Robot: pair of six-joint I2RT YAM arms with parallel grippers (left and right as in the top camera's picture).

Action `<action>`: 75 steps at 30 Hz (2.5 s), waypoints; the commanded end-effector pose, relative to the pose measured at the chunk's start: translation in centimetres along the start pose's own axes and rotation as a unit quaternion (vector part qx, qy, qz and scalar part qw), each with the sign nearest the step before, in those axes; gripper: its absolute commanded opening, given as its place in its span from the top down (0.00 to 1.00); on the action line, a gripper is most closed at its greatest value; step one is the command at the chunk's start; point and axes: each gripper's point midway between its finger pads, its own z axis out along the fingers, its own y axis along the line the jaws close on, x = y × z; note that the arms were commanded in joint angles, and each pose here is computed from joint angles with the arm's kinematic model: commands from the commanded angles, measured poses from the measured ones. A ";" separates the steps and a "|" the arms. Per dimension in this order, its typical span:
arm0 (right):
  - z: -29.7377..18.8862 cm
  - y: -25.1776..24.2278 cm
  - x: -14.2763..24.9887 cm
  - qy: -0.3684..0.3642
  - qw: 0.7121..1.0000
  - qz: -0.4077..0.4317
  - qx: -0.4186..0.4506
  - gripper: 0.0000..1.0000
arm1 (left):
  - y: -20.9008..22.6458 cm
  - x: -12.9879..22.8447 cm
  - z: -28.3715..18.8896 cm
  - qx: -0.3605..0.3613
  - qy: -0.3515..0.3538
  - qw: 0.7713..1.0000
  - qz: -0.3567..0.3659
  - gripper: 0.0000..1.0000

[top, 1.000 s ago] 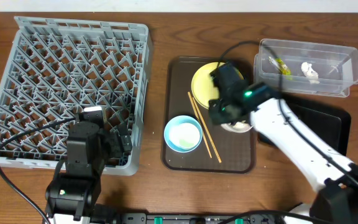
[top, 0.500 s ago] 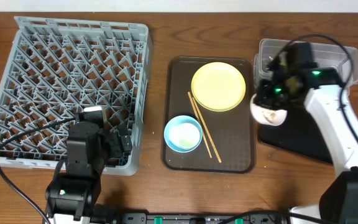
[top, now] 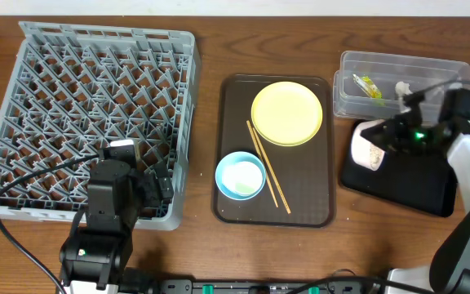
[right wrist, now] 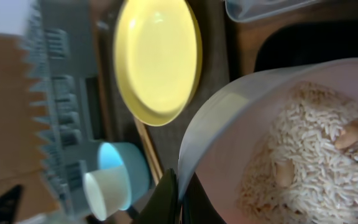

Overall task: Sort waste into correct bins and load items into the dishwasher
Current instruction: 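Lift the white bowl and carry it over the black tray, then tip the white bowl to dump the rice onto the black tray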

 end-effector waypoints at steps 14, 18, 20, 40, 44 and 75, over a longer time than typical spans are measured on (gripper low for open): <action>-6.9 1.7 -3.2 -0.082 0.970 0.091 -0.209 0.99 | 0.0 -0.8 -0.4 0.000 -0.011 1.000 -0.001 0.01; -7.5 1.1 -3.6 -0.090 0.967 0.115 -0.209 0.99 | 0.0 -0.8 -0.4 0.000 -0.011 1.000 -0.001 0.01; -7.6 0.7 -3.8 -0.091 0.965 0.139 -0.203 0.99 | 0.0 -0.8 -0.4 0.000 -0.011 1.000 -0.001 0.01; -9.9 2.6 -5.3 -0.101 0.950 0.112 -0.272 0.99 | 0.0 -0.8 -0.4 0.000 -0.011 1.000 -0.002 0.01; -10.1 3.2 -4.9 -0.101 0.949 0.077 -0.288 0.99 | 0.0 -0.8 -0.4 0.000 -0.011 1.000 -0.002 0.01; -7.6 1.3 -0.9 -0.133 0.941 -0.072 -0.303 0.99 | 0.0 -0.8 -0.4 0.000 -0.011 1.000 -0.002 0.01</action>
